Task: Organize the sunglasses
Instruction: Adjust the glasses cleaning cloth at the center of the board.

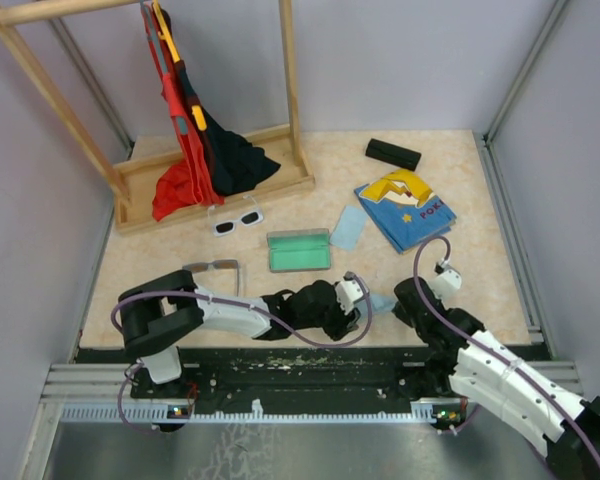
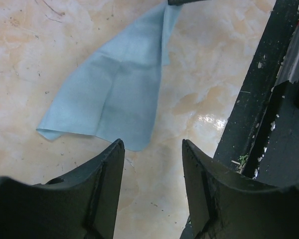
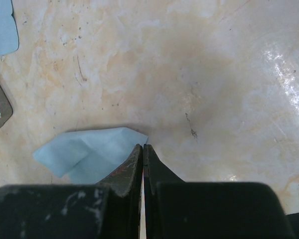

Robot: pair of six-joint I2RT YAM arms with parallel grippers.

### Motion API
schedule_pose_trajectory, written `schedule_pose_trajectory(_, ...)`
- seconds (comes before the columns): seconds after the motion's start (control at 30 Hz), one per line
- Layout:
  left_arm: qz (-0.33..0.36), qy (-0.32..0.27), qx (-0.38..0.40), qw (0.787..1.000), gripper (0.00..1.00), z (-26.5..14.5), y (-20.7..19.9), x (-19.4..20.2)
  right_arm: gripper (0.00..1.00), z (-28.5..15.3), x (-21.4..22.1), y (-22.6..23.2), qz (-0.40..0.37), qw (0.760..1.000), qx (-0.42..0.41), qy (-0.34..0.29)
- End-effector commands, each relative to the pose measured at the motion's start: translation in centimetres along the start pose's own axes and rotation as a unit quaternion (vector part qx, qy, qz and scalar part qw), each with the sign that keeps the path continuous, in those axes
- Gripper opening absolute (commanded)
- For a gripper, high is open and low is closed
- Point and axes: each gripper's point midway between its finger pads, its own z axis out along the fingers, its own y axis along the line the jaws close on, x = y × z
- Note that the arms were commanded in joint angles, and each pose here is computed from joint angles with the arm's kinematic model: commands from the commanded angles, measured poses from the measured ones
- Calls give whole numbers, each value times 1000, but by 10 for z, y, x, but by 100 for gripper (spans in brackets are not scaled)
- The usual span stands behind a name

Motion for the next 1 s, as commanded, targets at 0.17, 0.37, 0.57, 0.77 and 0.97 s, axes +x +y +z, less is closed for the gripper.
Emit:
schedule_pose_trajectory(0.17, 32, -26, -37, 998, 58, 2, 7, -17, 0, 15, -1, -5, 14, 1000, 0, 6)
schedule_pose_trajectory(0.37, 41, -36, -47, 997, 59, 3, 11, -23, 0, 15, -1, -6, 14, 1000, -1, 9)
schedule_pose_trajectory(0.57, 39, -50, -77, 995, 59, -3, 20, -35, 0, 14, 0, -3, 12, 1000, -12, 12)
schedule_pose_trajectory(0.77, 29, -63, -73, 995, 58, -10, 18, -43, 0, 10, -3, 6, 0, 999, -37, 12)
schedule_pose_trajectory(0.97, 26, -60, -72, 995, 58, -9, 20, -42, 0, 7, -3, 10, -6, 999, -51, 13)
